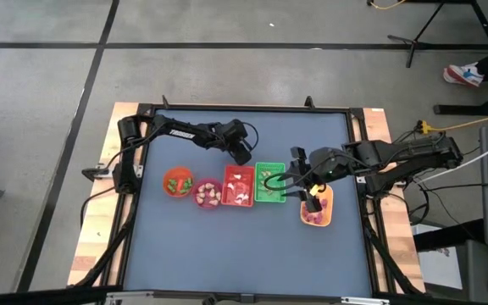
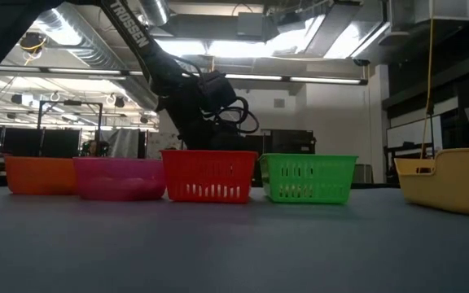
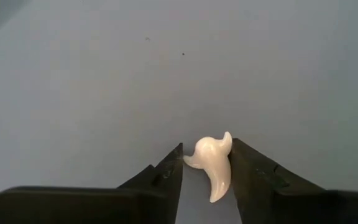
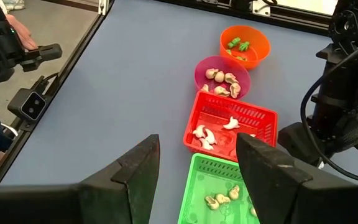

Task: Sort Halloween decoration
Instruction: Put the white ghost toy into the red bin

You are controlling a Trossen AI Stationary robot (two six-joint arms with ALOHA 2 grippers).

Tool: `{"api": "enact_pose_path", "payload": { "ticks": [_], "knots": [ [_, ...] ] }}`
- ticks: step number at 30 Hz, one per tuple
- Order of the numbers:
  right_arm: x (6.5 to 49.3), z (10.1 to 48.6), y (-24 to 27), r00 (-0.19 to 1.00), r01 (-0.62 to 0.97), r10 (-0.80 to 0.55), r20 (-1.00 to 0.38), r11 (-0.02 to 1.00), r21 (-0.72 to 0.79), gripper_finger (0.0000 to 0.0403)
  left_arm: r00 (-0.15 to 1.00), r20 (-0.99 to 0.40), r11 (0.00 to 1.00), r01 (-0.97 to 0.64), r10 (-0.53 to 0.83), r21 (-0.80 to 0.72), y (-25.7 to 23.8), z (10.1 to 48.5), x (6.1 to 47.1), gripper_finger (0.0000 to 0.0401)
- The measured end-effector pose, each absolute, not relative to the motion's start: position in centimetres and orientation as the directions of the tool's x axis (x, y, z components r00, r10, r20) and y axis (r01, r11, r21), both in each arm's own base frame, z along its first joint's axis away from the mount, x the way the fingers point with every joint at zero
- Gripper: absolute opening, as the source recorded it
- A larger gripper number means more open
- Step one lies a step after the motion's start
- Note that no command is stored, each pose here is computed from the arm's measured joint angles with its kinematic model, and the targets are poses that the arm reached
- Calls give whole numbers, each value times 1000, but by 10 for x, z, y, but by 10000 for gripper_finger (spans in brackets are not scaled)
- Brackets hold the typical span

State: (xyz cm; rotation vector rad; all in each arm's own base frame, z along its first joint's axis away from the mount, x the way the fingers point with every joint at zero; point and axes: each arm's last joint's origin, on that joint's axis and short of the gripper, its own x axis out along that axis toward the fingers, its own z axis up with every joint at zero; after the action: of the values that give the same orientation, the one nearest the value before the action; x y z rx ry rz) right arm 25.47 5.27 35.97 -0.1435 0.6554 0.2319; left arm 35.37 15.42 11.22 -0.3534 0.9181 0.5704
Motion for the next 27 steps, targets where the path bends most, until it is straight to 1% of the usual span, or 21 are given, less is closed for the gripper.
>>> {"api": "enact_pose_path", "payload": {
  "ticks": [6, 27],
  "knots": [
    [255, 360, 53, 768, -258, 168, -618, 964, -59, 211, 476, -824, 799, -600, 308, -48, 154, 112, 354, 87],
    [255, 360, 53, 768, -258, 168, -618, 964, -59, 211, 471, -828, 798, -601, 305, -48, 154, 111, 353, 85]
  ]
}}
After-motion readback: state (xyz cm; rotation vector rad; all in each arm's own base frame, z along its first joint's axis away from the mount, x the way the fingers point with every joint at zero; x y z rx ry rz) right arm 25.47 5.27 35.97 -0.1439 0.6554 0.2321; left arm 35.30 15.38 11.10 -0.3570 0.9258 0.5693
